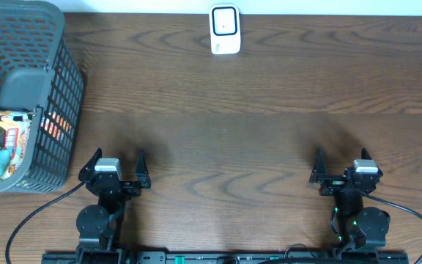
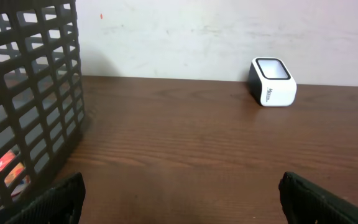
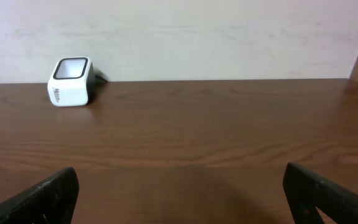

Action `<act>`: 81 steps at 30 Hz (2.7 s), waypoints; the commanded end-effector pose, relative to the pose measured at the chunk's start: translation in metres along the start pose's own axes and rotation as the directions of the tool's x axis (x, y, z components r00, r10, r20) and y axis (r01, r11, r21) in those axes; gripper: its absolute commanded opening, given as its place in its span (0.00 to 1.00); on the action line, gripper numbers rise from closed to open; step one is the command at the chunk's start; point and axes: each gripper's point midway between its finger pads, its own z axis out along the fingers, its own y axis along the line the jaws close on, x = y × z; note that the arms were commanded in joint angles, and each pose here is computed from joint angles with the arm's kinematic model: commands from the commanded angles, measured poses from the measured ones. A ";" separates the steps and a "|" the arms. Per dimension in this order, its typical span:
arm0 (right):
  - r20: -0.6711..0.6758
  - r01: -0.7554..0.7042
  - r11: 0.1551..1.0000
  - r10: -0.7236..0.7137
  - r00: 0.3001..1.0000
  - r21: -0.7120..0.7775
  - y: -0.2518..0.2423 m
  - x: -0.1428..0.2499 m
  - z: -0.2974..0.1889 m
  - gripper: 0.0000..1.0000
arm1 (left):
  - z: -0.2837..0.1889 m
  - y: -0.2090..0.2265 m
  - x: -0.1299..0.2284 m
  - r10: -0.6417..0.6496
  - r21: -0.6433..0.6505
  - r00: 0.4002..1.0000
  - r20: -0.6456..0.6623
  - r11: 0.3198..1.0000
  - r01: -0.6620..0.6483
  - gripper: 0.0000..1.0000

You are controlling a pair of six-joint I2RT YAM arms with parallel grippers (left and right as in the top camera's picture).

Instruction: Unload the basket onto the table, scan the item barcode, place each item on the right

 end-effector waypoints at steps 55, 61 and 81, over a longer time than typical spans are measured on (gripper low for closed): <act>0.000 0.011 1.000 -0.011 1.000 -0.006 0.002 0.001 0.000 0.99 | -0.005 -0.047 -0.003 -0.190 0.272 0.981 -0.032 0.943 0.192 0.98; 0.000 0.011 1.000 -0.011 1.000 -0.006 0.002 0.001 0.000 0.99 | -0.028 -0.084 -0.057 -0.189 0.508 0.970 0.153 0.857 0.087 0.98; 0.000 0.011 1.000 -0.011 1.000 -0.006 0.002 0.001 0.000 0.99 | -0.055 -0.105 -0.231 -0.089 0.540 0.983 0.158 0.842 -0.011 0.98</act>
